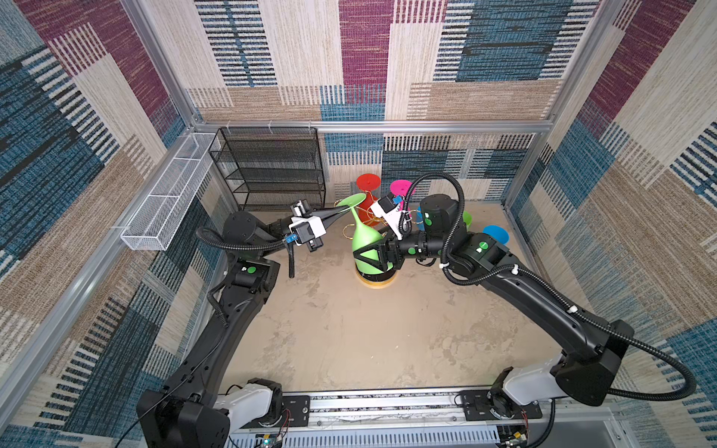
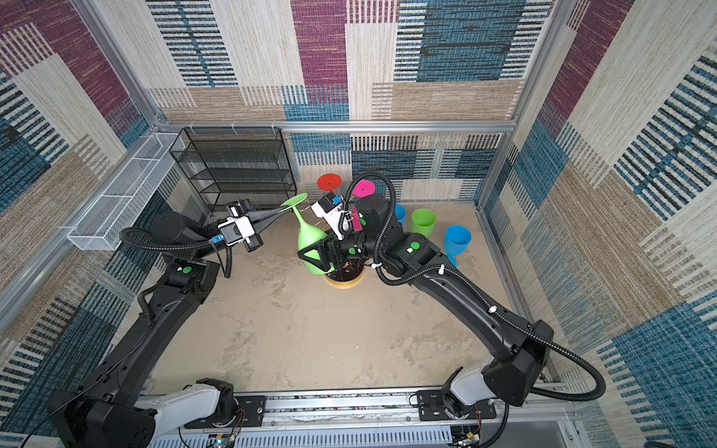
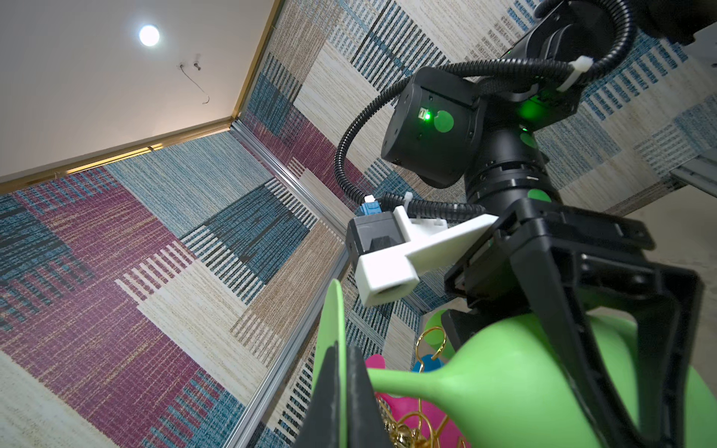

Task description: Take the wine glass off the wine glass rack

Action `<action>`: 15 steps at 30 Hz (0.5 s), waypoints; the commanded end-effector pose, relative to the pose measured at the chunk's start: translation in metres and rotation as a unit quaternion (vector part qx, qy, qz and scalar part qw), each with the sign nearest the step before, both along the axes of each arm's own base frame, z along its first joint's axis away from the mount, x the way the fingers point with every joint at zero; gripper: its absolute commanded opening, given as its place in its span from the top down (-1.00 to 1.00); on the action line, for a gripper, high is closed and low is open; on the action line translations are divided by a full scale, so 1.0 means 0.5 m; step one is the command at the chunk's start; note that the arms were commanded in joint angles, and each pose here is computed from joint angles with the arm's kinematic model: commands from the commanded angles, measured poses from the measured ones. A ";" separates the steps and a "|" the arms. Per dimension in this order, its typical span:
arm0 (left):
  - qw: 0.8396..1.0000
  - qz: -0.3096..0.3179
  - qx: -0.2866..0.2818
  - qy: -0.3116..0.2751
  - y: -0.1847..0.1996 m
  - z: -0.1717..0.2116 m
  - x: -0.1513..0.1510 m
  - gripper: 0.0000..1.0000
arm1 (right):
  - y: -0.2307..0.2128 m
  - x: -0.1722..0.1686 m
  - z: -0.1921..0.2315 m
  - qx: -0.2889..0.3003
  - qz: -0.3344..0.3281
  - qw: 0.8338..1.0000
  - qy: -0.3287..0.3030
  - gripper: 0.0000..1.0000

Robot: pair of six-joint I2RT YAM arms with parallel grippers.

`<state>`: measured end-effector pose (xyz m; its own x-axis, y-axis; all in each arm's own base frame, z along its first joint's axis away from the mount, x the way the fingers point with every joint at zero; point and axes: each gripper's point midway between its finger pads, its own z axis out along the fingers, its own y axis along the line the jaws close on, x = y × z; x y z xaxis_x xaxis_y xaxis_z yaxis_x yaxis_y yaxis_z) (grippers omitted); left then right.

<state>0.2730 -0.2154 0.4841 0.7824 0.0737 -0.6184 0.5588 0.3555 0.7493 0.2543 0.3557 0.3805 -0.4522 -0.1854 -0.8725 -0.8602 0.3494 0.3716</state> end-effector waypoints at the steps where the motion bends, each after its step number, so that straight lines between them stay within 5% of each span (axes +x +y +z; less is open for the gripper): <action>1: 0.999 0.022 -0.023 0.006 0.010 0.014 0.008 1.00 | -0.003 0.006 0.034 0.026 -0.012 0.999 -0.026 -0.10; 8: 0.990 0.074 -0.083 0.091 0.040 0.029 0.041 1.00 | -0.034 -0.007 0.101 0.068 -0.041 0.996 -0.047 -0.88; 15: 0.936 0.166 -0.159 0.265 0.097 0.022 0.101 1.00 | -0.129 -0.032 0.216 0.153 -0.103 0.977 -0.104 -0.99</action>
